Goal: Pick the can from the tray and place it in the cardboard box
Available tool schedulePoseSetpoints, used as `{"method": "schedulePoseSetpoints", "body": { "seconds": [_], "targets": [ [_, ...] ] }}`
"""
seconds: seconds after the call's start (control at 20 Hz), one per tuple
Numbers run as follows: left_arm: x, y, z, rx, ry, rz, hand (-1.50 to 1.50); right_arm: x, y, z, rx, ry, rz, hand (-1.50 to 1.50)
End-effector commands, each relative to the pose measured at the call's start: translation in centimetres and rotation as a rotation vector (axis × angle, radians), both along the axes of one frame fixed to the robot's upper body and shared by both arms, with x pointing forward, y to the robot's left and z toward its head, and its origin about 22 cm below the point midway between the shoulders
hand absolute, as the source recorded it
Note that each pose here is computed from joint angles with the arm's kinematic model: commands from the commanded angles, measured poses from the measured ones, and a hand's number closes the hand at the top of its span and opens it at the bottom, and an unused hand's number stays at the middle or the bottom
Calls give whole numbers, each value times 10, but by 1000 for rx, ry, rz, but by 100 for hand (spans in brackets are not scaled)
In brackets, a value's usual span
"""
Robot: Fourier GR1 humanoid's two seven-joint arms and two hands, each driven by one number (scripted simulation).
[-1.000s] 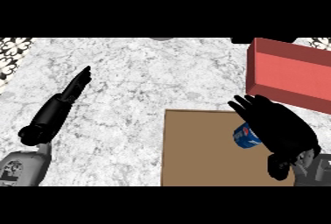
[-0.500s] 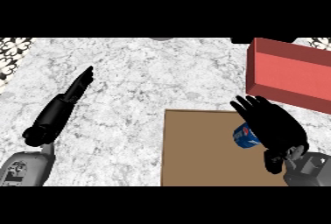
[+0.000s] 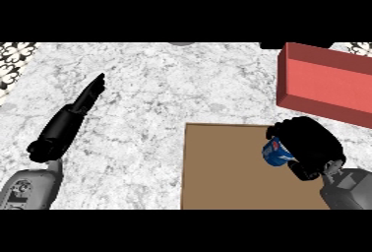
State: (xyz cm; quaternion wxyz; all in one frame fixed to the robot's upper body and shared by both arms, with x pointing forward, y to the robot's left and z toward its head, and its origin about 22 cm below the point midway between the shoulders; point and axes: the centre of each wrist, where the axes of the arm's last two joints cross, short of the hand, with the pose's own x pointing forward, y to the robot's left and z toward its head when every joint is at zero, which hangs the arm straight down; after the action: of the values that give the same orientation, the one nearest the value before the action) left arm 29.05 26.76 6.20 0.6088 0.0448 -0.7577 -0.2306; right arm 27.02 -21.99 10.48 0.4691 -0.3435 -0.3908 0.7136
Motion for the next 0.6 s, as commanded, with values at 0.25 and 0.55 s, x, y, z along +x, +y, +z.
{"method": "schedulePoseSetpoints", "body": {
  "seconds": [0.25,0.55],
  "targets": [
    [-5,17,0,-31,22,-3,0,6,-10,-29,36,-154,146,150],
    [0,0,10,-17,-10,-14,0,-13,-1,-52,386,56,563,150]
  ]
}}
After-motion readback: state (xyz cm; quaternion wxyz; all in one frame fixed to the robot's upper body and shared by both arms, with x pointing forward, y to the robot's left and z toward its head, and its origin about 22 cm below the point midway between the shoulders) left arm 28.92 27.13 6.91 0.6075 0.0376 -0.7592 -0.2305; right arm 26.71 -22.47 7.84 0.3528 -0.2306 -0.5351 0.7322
